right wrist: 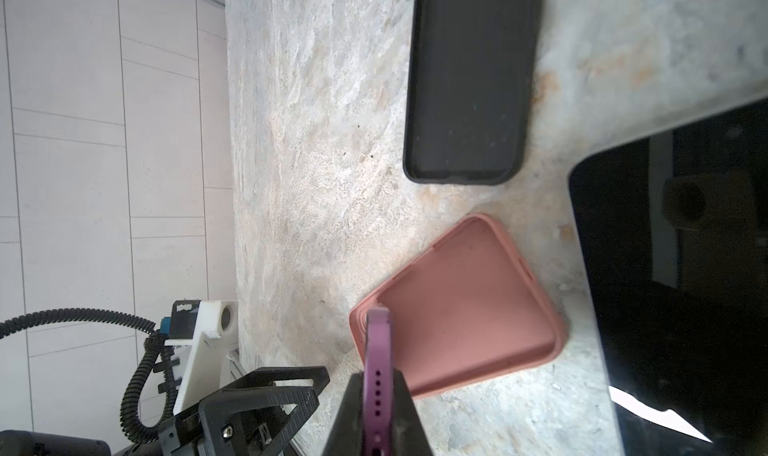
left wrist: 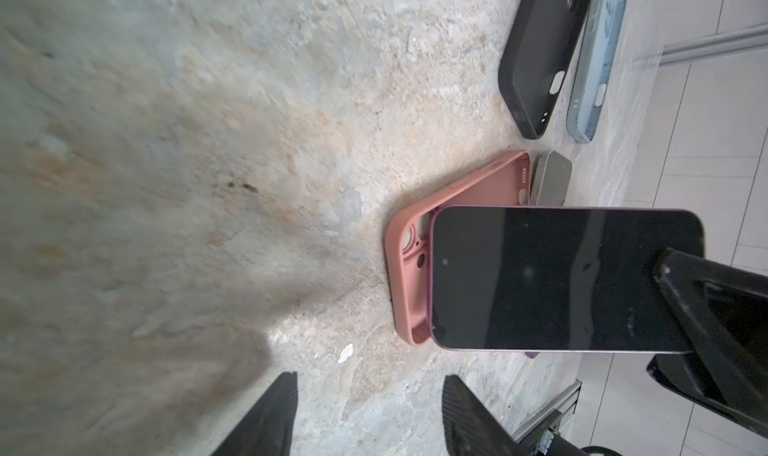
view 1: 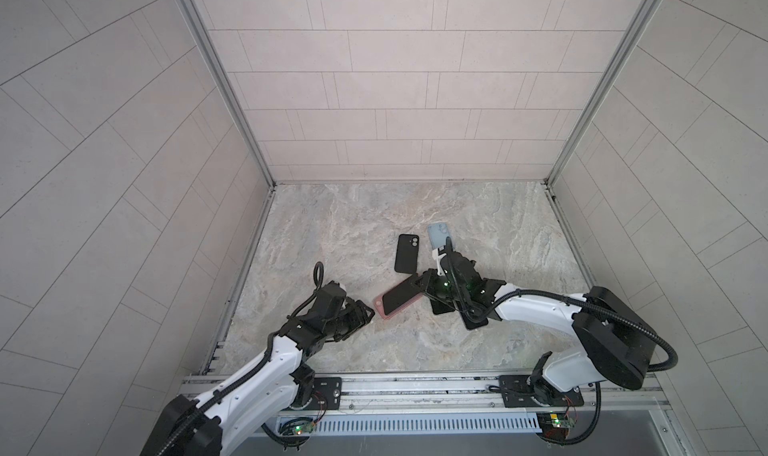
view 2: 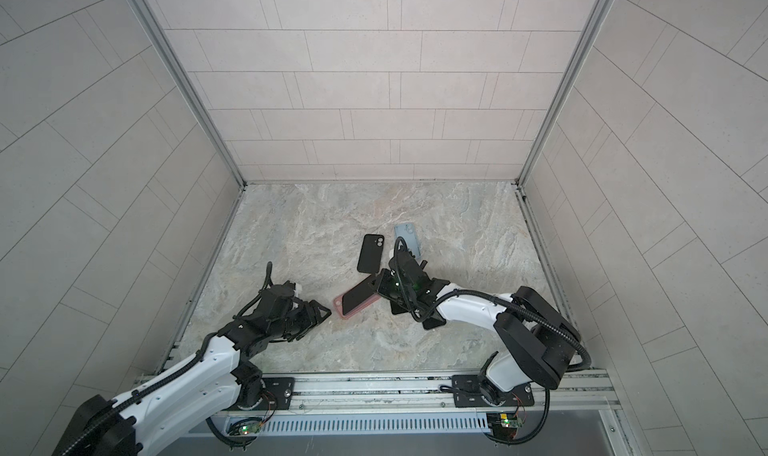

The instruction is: Put the phone into the phone case

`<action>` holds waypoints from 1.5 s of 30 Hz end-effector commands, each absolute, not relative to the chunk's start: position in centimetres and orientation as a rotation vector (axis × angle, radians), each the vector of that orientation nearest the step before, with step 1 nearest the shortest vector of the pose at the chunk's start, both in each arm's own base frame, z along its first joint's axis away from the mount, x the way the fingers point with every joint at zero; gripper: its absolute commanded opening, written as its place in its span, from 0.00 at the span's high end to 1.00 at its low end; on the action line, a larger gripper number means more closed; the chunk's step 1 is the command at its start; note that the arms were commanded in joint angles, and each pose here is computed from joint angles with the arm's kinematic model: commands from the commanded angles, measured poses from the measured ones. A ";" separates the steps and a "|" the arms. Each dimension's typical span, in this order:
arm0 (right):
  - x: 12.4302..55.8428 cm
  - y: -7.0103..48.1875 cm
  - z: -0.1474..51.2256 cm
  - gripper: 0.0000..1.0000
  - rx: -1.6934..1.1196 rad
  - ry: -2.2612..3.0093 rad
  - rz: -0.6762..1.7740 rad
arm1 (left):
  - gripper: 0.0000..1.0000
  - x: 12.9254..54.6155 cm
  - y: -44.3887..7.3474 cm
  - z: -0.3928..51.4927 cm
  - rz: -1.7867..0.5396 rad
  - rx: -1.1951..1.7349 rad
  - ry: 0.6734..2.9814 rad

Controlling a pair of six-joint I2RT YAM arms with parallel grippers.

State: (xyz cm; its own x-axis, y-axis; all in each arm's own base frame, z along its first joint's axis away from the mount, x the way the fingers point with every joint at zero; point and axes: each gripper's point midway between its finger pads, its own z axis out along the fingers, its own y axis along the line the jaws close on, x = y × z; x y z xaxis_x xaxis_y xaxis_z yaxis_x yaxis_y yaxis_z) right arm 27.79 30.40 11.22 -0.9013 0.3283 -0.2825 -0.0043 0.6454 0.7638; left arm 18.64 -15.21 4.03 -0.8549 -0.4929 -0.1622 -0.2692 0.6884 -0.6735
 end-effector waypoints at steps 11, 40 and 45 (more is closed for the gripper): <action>26.0 34.2 12.3 1.00 -0.329 2.513 1.225 | 0.37 21.5 -17.3 4.3 -1.060 -0.673 2.501; 28.7 35.7 11.2 1.00 -0.527 2.491 1.362 | 0.36 22.2 -17.8 4.1 -1.098 -0.708 2.474; 28.3 35.5 10.9 1.00 -0.533 2.477 1.374 | 0.36 22.6 -18.1 3.9 -1.117 -0.714 2.464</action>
State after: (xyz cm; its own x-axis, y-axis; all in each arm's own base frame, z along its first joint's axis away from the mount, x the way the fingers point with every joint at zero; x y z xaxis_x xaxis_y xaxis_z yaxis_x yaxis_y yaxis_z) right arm 29.23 35.19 10.76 -0.9135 -0.1568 -0.3755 -0.3991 0.5252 0.7516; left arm 21.95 -17.65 3.44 -0.8236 -0.5585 -0.0985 -0.3102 0.5891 -0.7462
